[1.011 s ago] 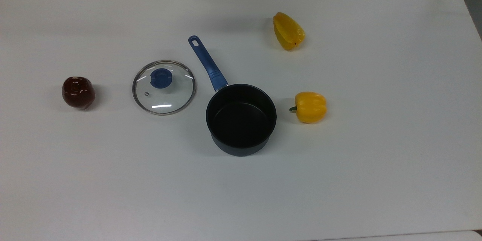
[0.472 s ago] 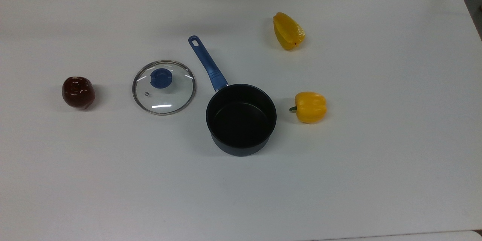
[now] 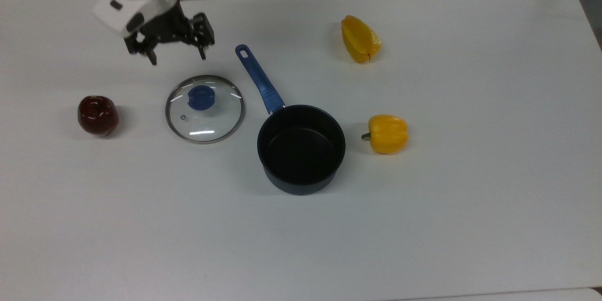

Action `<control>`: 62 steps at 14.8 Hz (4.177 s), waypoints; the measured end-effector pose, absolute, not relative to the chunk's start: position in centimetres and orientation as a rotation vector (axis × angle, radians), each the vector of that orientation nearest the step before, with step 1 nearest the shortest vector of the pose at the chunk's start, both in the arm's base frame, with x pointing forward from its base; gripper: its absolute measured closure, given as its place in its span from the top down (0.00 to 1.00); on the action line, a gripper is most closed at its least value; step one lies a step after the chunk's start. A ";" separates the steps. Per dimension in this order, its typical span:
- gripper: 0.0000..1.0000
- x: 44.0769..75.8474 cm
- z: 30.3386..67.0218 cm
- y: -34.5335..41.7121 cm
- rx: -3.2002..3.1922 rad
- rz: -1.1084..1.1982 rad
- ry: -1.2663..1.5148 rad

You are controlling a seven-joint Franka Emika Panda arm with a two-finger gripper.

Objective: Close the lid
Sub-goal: 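Move the gripper down over the glass lid's blue knob, then close the gripper on the blue knob and lift the lid, then carry the glass lid over the saucepan and lower it onto the rim, then open the gripper and raise it away from the lid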

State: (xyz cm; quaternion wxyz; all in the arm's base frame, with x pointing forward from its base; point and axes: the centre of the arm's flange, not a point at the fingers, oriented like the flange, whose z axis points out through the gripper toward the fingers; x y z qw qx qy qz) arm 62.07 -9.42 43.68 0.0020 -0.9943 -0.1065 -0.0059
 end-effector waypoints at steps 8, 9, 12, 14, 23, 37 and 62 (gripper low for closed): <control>0.99 65.0 35.0 -6.3 -3.084 -0.014 -0.415; 0.98 65.1 34.8 -6.0 -3.084 -0.025 -0.422; 0.78 65.4 34.7 -5.8 -3.088 -0.054 -0.428; 0.60 65.5 34.9 -5.9 -3.090 -0.061 -0.428; 0.60 65.8 41.1 -8.2 -3.115 -0.076 -0.341; 0.60 70.5 49.9 12.5 -3.038 -0.509 -0.779; 0.62 71.1 43.3 14.4 -3.019 -0.370 -0.677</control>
